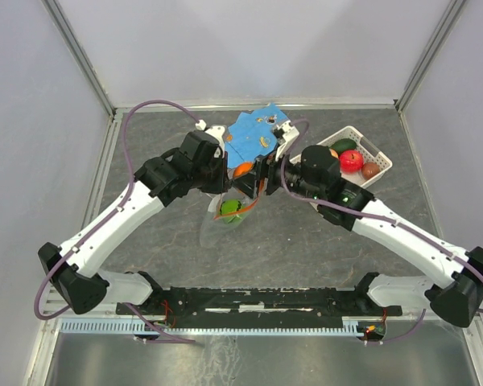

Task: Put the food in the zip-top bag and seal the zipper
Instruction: Place the fake fruit in the zipper food storage bag.

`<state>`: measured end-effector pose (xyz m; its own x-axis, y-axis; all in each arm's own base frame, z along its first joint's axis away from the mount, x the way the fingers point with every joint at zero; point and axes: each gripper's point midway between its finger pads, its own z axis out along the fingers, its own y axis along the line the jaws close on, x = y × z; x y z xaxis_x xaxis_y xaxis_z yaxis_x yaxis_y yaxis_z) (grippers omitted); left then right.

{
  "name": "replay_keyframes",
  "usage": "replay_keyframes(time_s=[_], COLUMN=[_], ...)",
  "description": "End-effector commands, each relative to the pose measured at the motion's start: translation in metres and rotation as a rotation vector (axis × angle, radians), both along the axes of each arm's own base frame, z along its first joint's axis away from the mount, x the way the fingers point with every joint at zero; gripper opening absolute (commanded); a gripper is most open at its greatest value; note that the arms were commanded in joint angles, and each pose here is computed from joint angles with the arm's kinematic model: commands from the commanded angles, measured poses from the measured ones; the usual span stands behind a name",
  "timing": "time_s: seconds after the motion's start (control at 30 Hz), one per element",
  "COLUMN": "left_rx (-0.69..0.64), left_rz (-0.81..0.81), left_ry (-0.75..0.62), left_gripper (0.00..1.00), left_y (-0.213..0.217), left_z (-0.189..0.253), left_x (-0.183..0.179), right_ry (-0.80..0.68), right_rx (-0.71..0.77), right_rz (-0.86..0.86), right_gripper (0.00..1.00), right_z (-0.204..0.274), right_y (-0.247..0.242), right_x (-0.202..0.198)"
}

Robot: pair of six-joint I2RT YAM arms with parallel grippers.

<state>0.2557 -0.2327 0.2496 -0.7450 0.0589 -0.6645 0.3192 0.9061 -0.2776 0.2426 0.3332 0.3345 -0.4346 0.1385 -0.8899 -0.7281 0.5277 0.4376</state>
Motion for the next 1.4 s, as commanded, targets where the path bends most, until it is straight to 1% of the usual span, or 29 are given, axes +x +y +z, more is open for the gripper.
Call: replay_keyframes(time_s=[0.0,0.13,0.3,0.47,0.63,0.73,0.87,0.97,1.1,1.3,1.37], left_rx=[-0.112,-0.124,-0.145,-0.159,-0.197,-0.225,-0.242,-0.271,-0.305,-0.298,-0.289], left_rz=[0.018,0.025,0.010,-0.018,-0.029,-0.028,-0.025,-0.031,-0.039,0.000,0.018], left_ry=[-0.037,-0.044,-0.032,-0.003,0.018,0.020,0.022,0.031,0.050,0.041,0.040], left_gripper=[0.03,0.03,0.03,0.03,0.03,0.03,0.03,0.03,0.03,0.03,0.03], left_y=[-0.006,-0.003,-0.004,-0.009,-0.016,-0.020,-0.022,-0.027,-0.032,-0.027,-0.024], left_z=[0.025,0.028,0.029,0.025,0.022,0.024,0.027,0.028,0.026,0.024,0.023], left_x=[-0.003,-0.006,-0.012,-0.018,-0.020,-0.020,-0.020,-0.022,-0.024,-0.021,-0.020], right_ry=[-0.047,-0.036,0.019,0.077,0.194,0.241,0.340,0.398,0.450,0.451,0.444], right_rx=[0.046,0.012,-0.067,-0.114,-0.111,-0.120,-0.186,-0.218,-0.212,-0.203,-0.197], right_rz=[-0.034,-0.078,-0.101,-0.148,-0.212,-0.273,-0.370,-0.397,-0.437,-0.480,-0.489], right_gripper=[0.64,0.65,0.66,0.70,0.70,0.70,0.72,0.77,0.85,0.97,0.99], right_z=[-0.012,-0.046,-0.079,-0.090,-0.095,-0.103,-0.122,-0.134,-0.138,-0.126,-0.121], right_y=[0.007,0.003,0.002,-0.001,0.003,0.001,-0.008,-0.008,-0.007,-0.013,-0.015], right_x=[0.012,0.019,0.025,0.031,0.038,0.043,0.049,0.049,0.050,0.052,0.052])
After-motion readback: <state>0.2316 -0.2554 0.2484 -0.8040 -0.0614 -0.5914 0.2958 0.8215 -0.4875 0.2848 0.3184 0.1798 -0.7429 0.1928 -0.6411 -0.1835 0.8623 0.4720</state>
